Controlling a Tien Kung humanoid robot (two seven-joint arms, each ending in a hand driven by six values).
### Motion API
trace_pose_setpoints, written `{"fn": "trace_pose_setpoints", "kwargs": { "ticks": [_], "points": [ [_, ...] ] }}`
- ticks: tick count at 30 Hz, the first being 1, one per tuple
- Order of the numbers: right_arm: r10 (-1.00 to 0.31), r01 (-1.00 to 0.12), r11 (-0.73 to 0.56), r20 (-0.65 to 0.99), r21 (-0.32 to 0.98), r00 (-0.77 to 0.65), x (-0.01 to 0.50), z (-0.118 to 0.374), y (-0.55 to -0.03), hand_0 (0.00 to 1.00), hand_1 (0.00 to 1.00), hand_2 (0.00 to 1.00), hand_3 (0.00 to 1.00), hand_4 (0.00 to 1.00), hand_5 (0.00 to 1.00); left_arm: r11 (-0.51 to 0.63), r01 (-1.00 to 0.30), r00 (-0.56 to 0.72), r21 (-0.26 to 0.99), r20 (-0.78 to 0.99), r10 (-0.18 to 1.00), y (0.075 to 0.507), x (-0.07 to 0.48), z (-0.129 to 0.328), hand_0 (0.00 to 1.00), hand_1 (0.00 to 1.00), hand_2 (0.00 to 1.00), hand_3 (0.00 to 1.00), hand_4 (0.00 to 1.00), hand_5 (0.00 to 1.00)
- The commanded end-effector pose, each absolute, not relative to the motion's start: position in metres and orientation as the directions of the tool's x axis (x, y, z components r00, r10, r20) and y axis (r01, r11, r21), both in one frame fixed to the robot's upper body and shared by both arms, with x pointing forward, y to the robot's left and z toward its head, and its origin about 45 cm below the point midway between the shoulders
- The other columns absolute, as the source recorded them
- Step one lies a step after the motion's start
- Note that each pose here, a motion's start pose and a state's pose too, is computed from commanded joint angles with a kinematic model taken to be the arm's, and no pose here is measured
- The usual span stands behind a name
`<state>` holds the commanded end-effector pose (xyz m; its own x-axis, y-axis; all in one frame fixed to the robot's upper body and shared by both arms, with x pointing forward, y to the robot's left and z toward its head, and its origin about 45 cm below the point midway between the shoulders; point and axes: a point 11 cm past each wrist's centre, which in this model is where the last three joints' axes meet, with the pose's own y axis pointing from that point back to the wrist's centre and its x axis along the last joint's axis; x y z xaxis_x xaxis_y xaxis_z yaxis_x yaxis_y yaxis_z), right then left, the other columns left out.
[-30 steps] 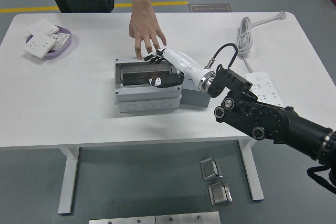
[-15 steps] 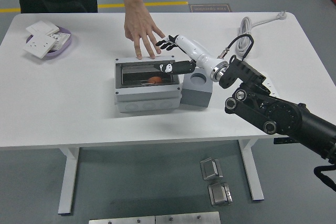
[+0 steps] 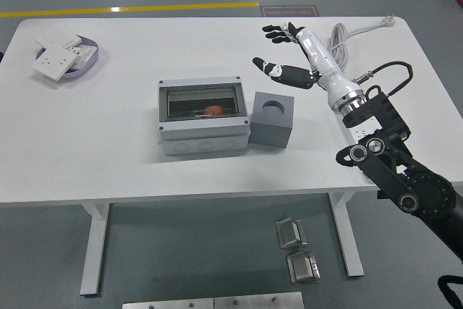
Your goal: Pick up the cylinder from the cube,place it in the box,flap close box
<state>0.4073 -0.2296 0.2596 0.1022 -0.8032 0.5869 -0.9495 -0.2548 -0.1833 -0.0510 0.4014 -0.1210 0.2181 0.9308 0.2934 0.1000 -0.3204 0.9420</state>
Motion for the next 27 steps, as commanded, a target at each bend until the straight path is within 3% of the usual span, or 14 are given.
{"fn": "trace_pose_setpoints", "kwargs": {
  "ticks": [12, 27],
  "points": [
    [-0.920, -0.976, 0.011, 0.380, -0.218, -0.095, 0.380, 0.245, -0.315, 0.821, 0.721, 0.724, 0.765, 0.848, 0.401, -0.308, 0.105, 0.206, 0.946, 0.282, 0.937, 0.393, -0.055, -0.123, 0.579, 0.597, 0.535, 0.581, 0.500, 0.214],
    [-0.939, -0.965, 0.075, 0.308, -0.251, -0.153, 0.370, 0.251, -0.334, 0.821, 0.722, 0.725, 0.757, 0.859, 0.413, -0.326, 0.123, 0.189, 0.937, 0.300, 0.935, 0.401, -0.063, -0.120, 0.579, 0.598, 0.535, 0.581, 0.505, 0.219]
  ]
}}
